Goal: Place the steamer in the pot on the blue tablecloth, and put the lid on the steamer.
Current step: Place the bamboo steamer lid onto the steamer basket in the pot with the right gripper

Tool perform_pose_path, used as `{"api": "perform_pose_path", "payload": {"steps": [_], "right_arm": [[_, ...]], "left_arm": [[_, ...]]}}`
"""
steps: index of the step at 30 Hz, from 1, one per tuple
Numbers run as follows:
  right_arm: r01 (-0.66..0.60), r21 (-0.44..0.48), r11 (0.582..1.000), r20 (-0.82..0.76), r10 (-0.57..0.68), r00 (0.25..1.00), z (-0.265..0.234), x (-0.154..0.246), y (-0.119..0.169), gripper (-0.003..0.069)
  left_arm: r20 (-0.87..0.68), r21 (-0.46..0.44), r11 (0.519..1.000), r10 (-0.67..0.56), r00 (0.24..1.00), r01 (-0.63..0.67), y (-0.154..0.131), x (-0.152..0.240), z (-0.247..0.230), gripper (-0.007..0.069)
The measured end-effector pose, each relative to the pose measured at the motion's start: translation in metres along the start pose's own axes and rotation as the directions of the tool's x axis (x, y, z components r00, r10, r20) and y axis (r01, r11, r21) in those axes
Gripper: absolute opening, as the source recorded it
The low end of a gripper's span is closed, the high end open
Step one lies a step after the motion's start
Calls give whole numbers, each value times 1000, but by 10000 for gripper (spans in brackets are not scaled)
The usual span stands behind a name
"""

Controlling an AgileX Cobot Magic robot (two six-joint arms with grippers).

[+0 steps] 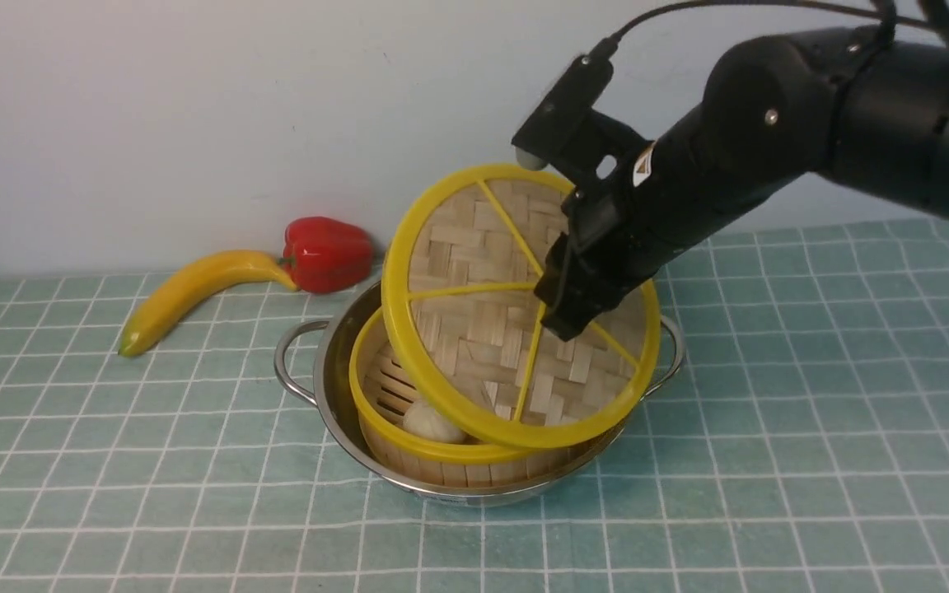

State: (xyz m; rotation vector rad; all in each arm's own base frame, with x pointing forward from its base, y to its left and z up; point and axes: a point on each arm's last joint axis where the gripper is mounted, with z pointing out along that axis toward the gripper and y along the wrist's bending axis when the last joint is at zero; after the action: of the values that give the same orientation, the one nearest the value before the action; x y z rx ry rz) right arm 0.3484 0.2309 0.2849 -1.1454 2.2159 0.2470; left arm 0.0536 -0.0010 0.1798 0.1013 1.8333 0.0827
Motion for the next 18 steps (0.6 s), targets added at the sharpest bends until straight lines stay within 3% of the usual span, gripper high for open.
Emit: {"api": "perform_pose_path", "payload": {"steps": [18], "right_arm": [[-10,-6,1000,37,10,999,11,-4,4,147]], "left_arm": [[0,0,1000,0,1000,0,0,0,0,242]]}}
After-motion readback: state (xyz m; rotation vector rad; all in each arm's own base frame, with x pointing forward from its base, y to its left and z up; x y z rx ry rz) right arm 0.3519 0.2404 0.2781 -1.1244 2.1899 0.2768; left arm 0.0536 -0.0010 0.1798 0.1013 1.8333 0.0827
